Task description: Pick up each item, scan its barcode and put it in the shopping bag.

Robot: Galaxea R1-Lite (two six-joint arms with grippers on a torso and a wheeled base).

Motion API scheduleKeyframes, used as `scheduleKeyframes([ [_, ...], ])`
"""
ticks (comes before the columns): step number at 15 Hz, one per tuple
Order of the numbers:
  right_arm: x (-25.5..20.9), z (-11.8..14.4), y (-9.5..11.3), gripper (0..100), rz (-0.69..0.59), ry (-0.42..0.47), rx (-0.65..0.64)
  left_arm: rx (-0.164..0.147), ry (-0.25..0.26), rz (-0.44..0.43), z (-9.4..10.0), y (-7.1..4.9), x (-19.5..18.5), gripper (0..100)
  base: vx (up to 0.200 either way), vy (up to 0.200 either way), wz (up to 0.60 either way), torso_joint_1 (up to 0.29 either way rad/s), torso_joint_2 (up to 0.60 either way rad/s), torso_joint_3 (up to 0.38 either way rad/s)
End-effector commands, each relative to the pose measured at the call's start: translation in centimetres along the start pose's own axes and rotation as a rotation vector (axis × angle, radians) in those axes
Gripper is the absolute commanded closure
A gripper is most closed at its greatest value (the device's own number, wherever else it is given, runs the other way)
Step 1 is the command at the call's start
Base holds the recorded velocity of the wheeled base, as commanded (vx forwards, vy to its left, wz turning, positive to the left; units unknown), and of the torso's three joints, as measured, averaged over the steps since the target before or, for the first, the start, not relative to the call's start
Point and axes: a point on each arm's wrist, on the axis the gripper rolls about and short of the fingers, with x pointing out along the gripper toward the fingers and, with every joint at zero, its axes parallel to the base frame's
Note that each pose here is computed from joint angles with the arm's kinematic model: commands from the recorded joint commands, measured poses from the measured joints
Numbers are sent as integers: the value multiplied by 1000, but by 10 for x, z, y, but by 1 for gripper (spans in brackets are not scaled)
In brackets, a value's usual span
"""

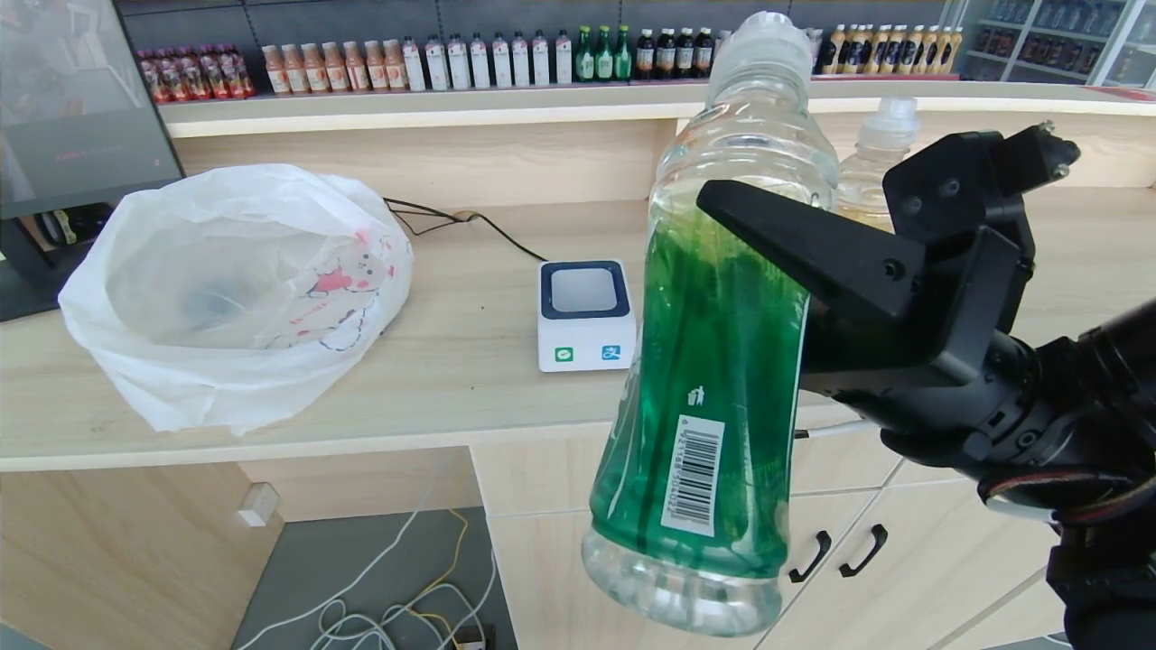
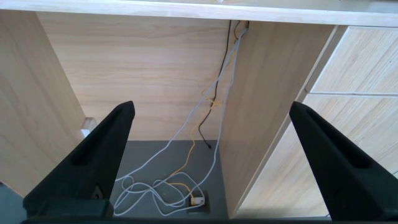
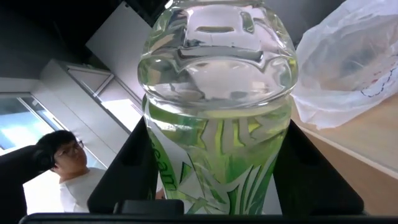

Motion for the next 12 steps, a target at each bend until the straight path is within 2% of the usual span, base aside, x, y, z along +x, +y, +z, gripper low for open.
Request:
scheduleKeyframes([
  [1, -1, -1, -1, 100, -4, 3, 2, 0, 0, 1, 0, 0, 0, 0, 0, 0, 0, 0, 0, 0],
  [6, -2, -3, -1, 100, -8, 8, -36, 0, 0, 1, 0, 0, 0, 0, 0, 0, 0, 0, 0, 0],
  [9, -3, -2, 2, 100, -8, 10, -143, 0, 0, 1, 0, 0, 0, 0, 0, 0, 0, 0, 0, 0],
  [10, -4, -3, 1, 100, -25, 24, -218, 0, 0, 1, 0, 0, 0, 0, 0, 0, 0, 0, 0, 0],
  [12, -6, 3, 13, 100, -89, 52, -309, 0, 0, 1, 0, 0, 0, 0, 0, 0, 0, 0, 0, 0],
])
